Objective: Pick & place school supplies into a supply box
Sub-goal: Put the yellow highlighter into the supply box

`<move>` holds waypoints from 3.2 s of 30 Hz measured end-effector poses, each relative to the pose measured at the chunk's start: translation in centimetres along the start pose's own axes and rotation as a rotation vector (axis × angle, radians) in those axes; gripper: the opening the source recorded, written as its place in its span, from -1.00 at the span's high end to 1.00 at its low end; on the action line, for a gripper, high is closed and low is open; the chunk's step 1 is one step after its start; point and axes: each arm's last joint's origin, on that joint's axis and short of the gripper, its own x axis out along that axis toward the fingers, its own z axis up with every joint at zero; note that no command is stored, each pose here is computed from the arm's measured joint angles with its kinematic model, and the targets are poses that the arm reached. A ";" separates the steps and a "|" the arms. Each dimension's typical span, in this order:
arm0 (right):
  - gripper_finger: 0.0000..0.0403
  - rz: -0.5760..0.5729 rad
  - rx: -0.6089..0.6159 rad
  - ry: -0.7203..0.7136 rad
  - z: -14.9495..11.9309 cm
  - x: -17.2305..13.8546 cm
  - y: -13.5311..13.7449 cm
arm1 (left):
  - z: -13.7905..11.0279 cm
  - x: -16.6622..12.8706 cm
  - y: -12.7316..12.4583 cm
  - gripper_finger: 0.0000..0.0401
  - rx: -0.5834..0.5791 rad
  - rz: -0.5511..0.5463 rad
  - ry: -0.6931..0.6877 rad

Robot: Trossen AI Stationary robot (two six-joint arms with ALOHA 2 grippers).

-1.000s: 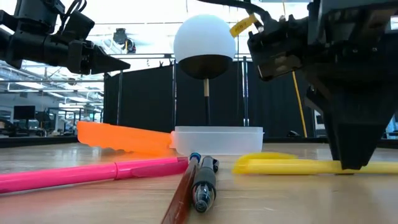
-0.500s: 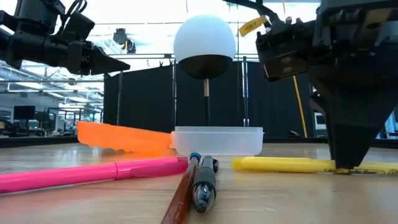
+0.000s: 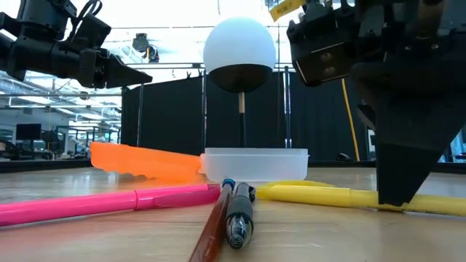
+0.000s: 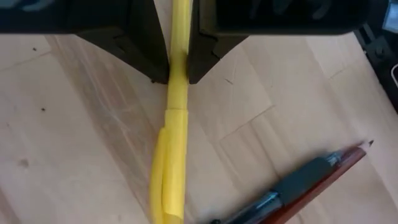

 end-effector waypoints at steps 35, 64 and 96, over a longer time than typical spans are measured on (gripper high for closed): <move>0.90 -0.188 0.294 0.119 0.5 -1.4 -2.6 | 0.1 0.0 0.0 0.79 -0.008 0.004 -0.011; 0.92 0.216 0.424 -0.574 8.6 -15.0 -2.9 | 0.1 0.0 0.0 0.79 -0.012 0.005 -0.012; 0.55 0.089 0.679 -0.279 18.1 -7.4 -12.8 | 0.2 0.0 0.1 0.79 -0.052 0.003 -0.026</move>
